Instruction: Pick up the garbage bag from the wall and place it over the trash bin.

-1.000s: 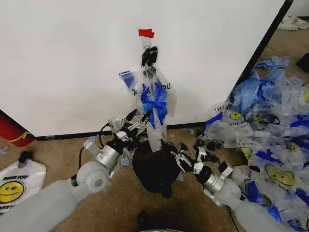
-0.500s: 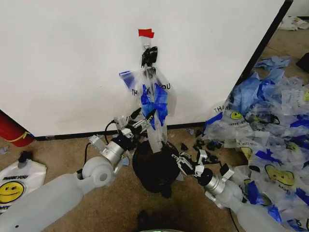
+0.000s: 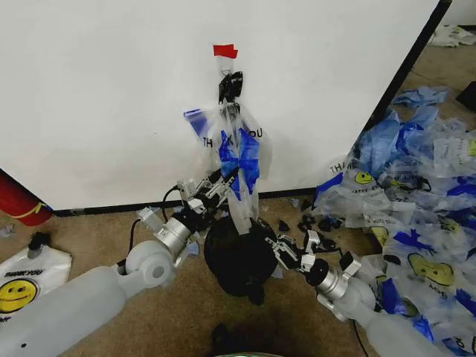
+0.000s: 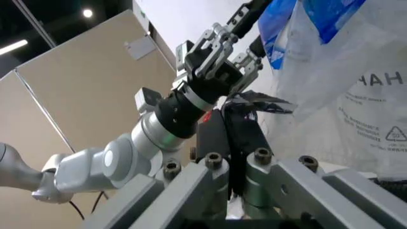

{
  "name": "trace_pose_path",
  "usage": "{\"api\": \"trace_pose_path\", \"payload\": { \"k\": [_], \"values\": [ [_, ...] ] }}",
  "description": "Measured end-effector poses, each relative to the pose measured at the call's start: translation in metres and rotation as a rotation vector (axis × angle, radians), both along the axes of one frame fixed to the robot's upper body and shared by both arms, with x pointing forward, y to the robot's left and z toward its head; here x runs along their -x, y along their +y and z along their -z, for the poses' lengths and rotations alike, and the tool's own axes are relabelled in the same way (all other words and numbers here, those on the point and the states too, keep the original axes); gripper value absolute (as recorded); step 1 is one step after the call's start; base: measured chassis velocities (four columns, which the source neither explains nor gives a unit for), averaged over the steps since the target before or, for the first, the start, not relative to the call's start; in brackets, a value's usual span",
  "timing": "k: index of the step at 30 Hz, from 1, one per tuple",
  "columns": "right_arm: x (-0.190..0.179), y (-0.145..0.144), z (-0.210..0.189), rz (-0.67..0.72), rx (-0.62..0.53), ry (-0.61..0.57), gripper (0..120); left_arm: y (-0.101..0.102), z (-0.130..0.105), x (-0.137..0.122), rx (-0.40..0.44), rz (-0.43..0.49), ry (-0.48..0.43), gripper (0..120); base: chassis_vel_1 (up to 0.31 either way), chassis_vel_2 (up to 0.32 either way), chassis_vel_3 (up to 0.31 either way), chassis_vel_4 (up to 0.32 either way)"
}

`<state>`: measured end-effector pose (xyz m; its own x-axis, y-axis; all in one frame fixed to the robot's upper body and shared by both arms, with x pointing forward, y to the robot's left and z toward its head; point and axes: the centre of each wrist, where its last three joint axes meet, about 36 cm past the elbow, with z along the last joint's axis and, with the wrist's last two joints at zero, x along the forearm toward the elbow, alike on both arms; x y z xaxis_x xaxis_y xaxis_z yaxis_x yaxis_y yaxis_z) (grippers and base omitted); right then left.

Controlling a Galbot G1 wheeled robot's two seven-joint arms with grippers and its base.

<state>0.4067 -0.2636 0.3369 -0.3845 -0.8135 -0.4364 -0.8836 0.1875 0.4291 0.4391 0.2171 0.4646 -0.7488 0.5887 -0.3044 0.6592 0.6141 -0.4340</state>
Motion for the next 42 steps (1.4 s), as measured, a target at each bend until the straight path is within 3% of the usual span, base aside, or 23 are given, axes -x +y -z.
{"api": "trace_pose_path", "payload": {
  "k": [4, 6, 10, 29, 42],
  "values": [
    [-0.001, 0.0, 0.001, 0.002, 0.0, 0.001, 0, 0.002, -0.002, 0.0, -0.005, 0.002, 0.001, 22, 0.0, 0.0, 0.0, 0.0],
    [-0.001, 0.0, 0.001, 0.002, -0.001, 0.002, 0, 0.002, -0.002, 0.0, -0.005, 0.002, 0.001, 20, 0.0, 0.0, 0.0, 0.0],
    [-0.001, 0.001, 0.004, 0.003, -0.003, 0.005, 0, 0.001, -0.003, 0.002, -0.005, 0.002, 0.005, 1, 0.0, 0.0, 0.0, 0.0],
    [-0.004, -0.002, 0.005, 0.027, 0.041, -0.042, 0, 0.0, -0.009, 0.008, -0.004, -0.004, 0.017, 0, 0.0, 0.0, 0.0, 0.0],
    [-0.017, -0.058, -0.017, 0.188, 0.192, -0.123, 48, -0.01, -0.016, 0.007, 0.021, -0.016, 0.019, 0, 0.0, 0.0, 0.0, 0.0]
  ]
}}
